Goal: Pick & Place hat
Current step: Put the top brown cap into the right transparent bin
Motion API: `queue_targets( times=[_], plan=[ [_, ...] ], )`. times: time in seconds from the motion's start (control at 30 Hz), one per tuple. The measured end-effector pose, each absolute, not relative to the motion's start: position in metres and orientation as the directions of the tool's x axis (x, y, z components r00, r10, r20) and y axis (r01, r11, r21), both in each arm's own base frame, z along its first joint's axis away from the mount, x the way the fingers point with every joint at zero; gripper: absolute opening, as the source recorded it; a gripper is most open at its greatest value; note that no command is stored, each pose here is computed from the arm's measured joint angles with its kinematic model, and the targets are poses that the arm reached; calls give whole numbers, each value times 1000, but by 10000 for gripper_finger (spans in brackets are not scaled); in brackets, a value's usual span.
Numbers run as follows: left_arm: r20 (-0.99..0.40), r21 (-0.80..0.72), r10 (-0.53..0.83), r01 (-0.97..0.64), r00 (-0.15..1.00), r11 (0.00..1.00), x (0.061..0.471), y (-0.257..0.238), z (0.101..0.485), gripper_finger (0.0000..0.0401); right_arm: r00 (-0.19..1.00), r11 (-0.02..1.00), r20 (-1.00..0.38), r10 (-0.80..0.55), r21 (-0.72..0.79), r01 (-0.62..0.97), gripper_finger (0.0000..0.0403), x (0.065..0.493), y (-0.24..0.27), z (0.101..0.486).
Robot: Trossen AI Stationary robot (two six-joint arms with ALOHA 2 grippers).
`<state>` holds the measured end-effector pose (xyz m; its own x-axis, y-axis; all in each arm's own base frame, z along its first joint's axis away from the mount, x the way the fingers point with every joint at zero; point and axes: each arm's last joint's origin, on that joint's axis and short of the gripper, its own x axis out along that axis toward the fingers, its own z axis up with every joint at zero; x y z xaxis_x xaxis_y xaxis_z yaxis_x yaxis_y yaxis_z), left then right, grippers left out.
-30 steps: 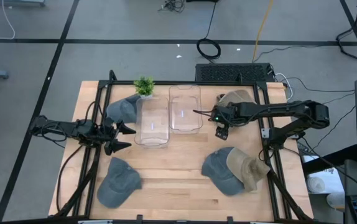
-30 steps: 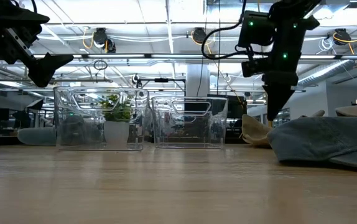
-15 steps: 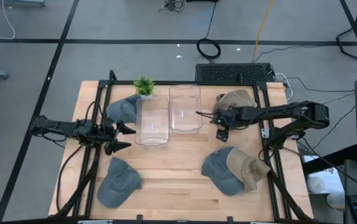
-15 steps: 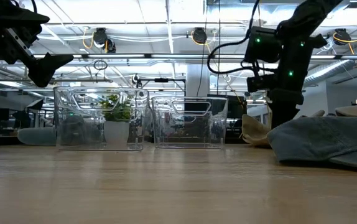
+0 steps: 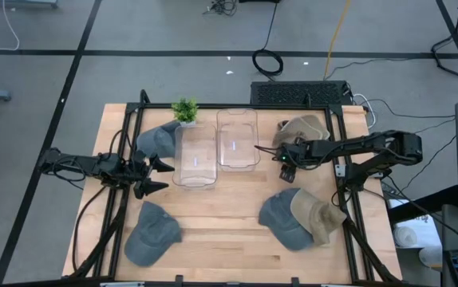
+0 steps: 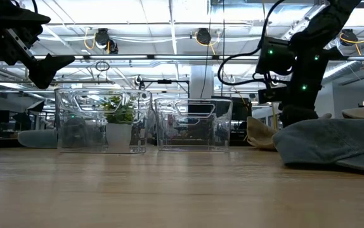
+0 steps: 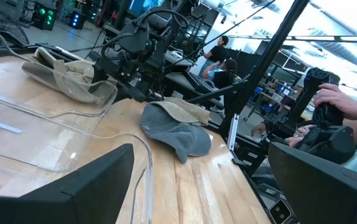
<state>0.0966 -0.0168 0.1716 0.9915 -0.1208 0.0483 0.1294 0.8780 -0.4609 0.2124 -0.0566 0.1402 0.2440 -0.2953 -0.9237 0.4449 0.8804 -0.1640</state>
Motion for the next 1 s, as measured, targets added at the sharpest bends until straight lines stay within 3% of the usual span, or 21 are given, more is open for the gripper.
queue_targets(
  times=[0.4,0.67,1.0],
  plan=[
    [48,-461,-121,129,991,878,97,-17,172,381,250,889,-920,-302,-178,422,19,213,-57,141],
    [48,-461,-121,129,991,878,97,-17,172,381,250,905,-928,-275,-161,394,6,214,-56,143],
    [48,-461,-121,129,992,878,97,-17,172,381,306,889,-870,-387,-264,373,2,216,-58,196]
  ],
)
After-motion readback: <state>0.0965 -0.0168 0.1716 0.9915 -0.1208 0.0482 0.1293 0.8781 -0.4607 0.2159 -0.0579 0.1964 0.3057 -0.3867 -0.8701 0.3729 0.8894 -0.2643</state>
